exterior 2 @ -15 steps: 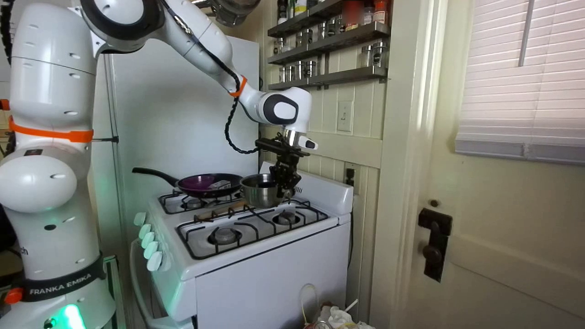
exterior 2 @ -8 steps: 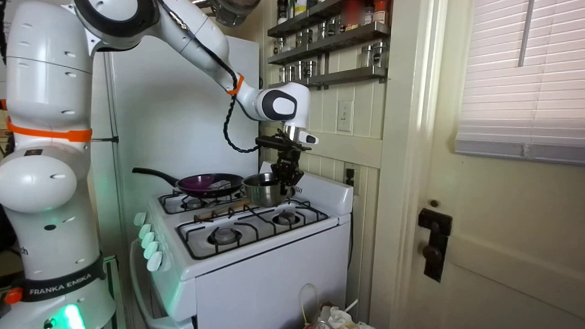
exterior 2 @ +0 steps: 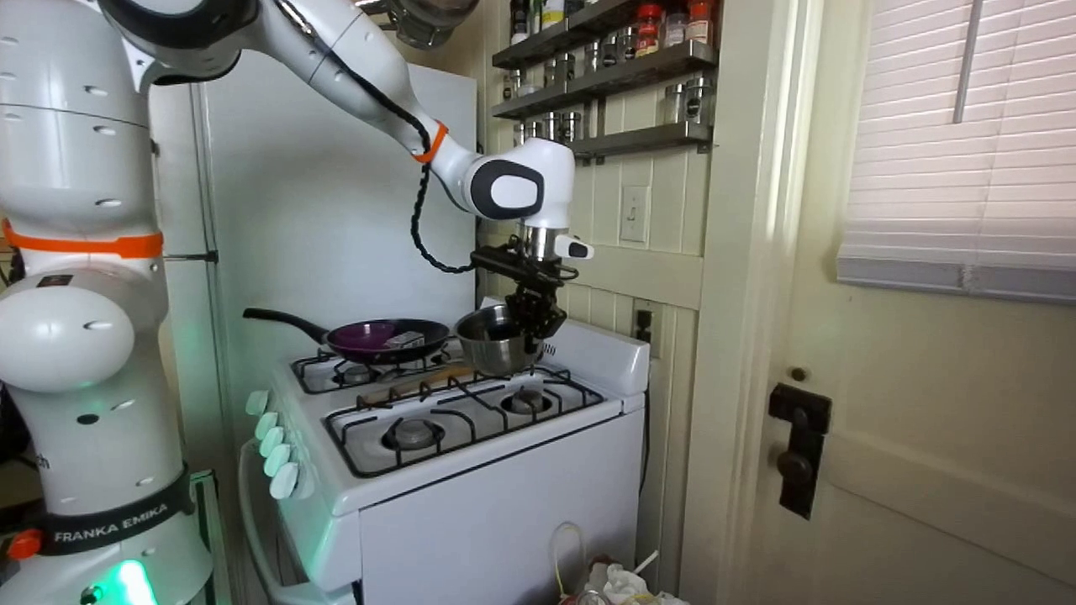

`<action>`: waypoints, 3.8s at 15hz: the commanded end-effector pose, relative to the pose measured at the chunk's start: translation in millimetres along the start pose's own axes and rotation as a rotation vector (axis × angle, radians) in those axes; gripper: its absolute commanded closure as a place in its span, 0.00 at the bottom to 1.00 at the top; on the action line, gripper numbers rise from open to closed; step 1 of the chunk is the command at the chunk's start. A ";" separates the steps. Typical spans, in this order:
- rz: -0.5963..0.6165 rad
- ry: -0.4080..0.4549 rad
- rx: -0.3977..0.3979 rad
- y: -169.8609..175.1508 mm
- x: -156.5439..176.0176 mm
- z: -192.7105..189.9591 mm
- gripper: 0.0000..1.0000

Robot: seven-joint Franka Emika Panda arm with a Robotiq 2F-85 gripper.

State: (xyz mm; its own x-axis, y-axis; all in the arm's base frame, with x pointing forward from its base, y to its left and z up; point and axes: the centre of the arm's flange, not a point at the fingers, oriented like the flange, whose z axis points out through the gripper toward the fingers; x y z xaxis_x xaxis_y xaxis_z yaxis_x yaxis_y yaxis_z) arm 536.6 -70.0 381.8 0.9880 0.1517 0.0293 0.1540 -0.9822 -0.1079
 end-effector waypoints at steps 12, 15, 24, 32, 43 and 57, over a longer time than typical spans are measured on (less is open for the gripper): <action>-0.114 -0.051 0.026 -51.7 65.7 -82.8 0.98; -0.121 -0.032 0.017 -53.3 51.9 -72.2 0.94; -0.089 -0.059 -0.008 -49.1 86.6 -36.4 0.98; -0.198 -0.063 0.048 -82.3 127.4 -29.2 0.98; -0.189 -0.048 0.007 -160.3 181.9 0.2 0.98; -0.131 0.098 0.038 -203.6 171.5 42.0 0.98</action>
State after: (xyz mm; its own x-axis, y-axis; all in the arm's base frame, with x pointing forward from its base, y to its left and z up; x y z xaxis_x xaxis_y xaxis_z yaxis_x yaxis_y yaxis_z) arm 690.5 136.0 380.2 0.9519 0.2980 0.0715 0.3047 -0.9452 -0.1172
